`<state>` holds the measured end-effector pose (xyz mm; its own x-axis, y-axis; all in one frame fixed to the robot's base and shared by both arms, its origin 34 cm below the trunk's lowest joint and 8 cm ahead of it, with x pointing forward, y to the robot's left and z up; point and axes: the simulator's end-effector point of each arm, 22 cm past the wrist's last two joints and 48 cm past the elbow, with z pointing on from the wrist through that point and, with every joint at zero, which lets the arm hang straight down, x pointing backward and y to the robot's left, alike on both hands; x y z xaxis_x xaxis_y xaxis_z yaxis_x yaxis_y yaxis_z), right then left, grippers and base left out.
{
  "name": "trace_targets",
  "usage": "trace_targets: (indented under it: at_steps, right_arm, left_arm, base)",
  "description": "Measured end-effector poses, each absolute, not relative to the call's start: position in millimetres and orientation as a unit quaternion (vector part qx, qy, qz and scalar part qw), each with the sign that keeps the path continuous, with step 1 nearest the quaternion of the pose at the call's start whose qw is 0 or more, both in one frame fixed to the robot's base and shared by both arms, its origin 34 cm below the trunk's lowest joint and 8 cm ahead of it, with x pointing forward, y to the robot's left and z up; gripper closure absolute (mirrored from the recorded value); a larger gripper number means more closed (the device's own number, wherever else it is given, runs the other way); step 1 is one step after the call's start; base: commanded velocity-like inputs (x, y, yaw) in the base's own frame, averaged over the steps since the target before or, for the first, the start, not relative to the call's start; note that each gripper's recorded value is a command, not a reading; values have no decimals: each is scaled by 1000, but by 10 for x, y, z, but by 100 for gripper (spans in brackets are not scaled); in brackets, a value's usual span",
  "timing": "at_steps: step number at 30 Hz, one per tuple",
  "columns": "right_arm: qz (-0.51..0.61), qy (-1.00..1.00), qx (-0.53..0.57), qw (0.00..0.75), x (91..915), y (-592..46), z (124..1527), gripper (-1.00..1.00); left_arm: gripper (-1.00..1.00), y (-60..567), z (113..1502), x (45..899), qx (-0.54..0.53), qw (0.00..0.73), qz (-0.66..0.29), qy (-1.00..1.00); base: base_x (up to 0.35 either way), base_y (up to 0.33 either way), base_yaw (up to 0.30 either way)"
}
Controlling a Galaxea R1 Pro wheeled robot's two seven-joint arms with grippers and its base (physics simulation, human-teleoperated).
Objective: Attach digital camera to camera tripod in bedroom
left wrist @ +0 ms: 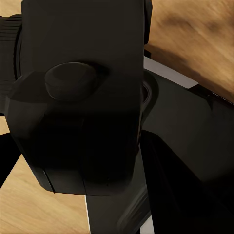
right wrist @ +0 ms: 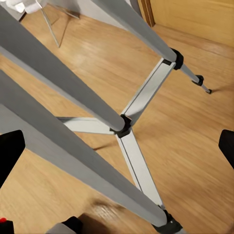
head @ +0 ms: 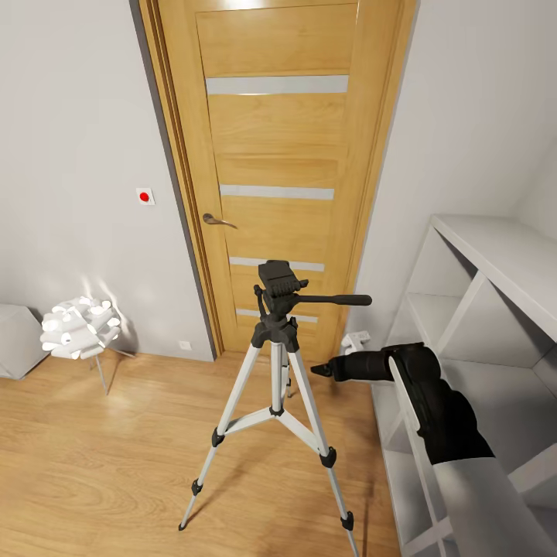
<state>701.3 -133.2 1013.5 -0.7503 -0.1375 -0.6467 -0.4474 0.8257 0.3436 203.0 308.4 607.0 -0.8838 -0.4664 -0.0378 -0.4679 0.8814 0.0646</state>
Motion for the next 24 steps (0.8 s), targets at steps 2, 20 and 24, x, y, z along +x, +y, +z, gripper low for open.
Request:
trace_targets:
  at_steps: [2,20,24]
  right_arm:
    - [246,903,-162,313,7012,-1332,10126,-100]
    - [269,905,-178,276,6857,-995,9837,-100]
    - [273,903,-181,277,6853,-948,9843,-100]
  left_arm:
    - [100,3084,6070,2030,-241,11,36,970]
    - [100,3084,6070,2030,-240,11,36,970]
    - [100,3084,6070,2030,-240,11,36,970]
  base:
    - [0,0,0]
    - [0,0,0]
    - [0,0,0]
